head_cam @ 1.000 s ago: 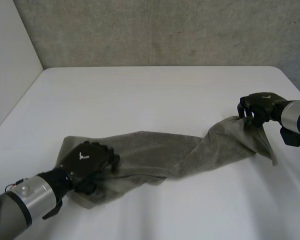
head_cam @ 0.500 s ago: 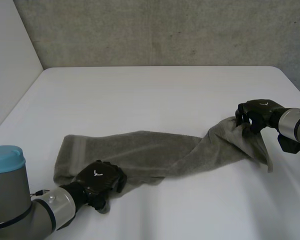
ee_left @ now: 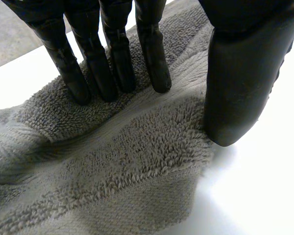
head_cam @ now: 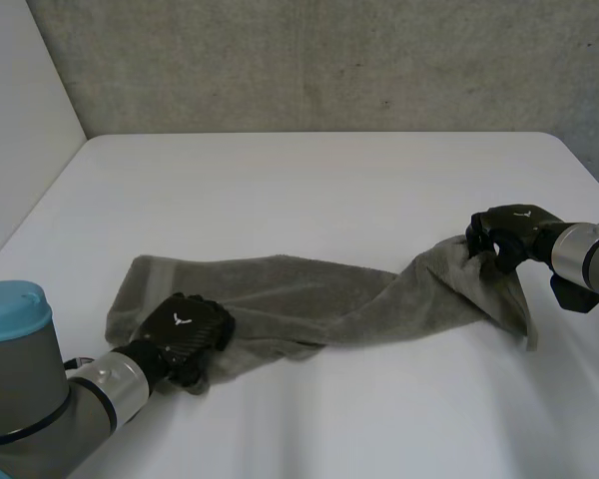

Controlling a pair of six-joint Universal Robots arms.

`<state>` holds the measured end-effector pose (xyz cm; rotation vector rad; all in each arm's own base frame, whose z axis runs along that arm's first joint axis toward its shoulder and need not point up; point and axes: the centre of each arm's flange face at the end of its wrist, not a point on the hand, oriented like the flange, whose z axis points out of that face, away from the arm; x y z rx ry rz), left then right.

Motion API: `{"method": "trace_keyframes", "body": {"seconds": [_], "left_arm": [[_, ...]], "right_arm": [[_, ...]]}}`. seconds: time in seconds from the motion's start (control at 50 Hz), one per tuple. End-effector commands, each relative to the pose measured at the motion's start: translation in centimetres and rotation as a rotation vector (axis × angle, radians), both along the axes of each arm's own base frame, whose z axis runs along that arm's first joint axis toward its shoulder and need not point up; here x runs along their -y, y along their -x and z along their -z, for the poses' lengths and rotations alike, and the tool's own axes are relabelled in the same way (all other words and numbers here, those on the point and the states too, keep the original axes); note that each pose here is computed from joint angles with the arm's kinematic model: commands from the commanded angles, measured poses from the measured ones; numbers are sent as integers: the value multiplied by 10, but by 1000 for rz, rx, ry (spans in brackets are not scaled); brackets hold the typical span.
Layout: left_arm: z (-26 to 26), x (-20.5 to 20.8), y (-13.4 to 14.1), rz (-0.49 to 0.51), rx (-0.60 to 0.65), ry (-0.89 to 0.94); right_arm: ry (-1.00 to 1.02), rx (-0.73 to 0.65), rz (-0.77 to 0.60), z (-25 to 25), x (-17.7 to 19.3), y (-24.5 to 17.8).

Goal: Fold the towel.

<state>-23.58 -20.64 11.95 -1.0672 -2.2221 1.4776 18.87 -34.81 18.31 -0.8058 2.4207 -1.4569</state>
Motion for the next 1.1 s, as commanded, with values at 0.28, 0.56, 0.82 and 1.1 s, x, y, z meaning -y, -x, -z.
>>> {"method": "trace_keyframes", "body": {"seconds": [0.28,0.56,0.82,1.1], "left_arm": [[-15,17,0,-34,-8,47],[-161,27,-16,-140,-352,353],[-117,64,-25,-150,-334,176],[-220,154,17,-63,-540,411]], "right_arm": [[81,22,-22,-34,-7,-1],[281,73,-98,-133,-45,-2],[165,-9,-132,-108,-16,4],[638,308,47,-207,48,-56]]}}
